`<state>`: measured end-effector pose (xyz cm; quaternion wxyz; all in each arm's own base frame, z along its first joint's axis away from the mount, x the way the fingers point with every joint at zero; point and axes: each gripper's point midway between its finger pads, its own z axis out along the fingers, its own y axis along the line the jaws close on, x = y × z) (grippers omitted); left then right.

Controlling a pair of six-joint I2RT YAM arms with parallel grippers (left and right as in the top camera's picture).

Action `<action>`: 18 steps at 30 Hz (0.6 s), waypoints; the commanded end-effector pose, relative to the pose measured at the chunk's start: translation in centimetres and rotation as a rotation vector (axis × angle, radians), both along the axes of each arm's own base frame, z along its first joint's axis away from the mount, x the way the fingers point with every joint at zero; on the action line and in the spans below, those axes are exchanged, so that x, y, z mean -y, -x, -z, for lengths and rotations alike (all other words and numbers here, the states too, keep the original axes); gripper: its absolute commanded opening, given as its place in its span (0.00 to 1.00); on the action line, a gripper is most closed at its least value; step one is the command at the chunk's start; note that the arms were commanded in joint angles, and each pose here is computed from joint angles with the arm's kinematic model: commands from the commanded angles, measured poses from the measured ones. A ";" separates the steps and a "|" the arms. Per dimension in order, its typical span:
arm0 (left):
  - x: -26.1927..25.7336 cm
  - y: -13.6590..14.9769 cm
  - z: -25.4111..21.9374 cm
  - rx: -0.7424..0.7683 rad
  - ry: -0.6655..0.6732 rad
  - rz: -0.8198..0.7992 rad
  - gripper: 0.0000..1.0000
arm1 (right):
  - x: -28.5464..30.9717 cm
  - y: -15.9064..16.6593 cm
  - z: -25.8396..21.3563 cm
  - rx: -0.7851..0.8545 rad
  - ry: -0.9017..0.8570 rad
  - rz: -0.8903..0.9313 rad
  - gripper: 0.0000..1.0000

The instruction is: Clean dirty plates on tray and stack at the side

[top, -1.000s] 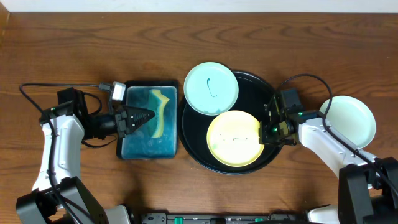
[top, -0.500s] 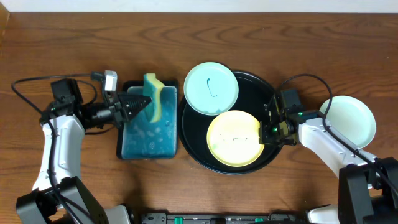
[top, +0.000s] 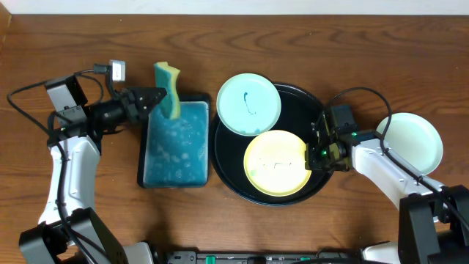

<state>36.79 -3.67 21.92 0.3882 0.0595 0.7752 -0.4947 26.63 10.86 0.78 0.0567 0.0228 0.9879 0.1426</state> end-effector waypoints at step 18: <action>-3.1 -2.2 2.0 -0.298 0.042 -0.302 0.08 | -0.1 0.3 0.4 -0.012 0.010 0.008 0.01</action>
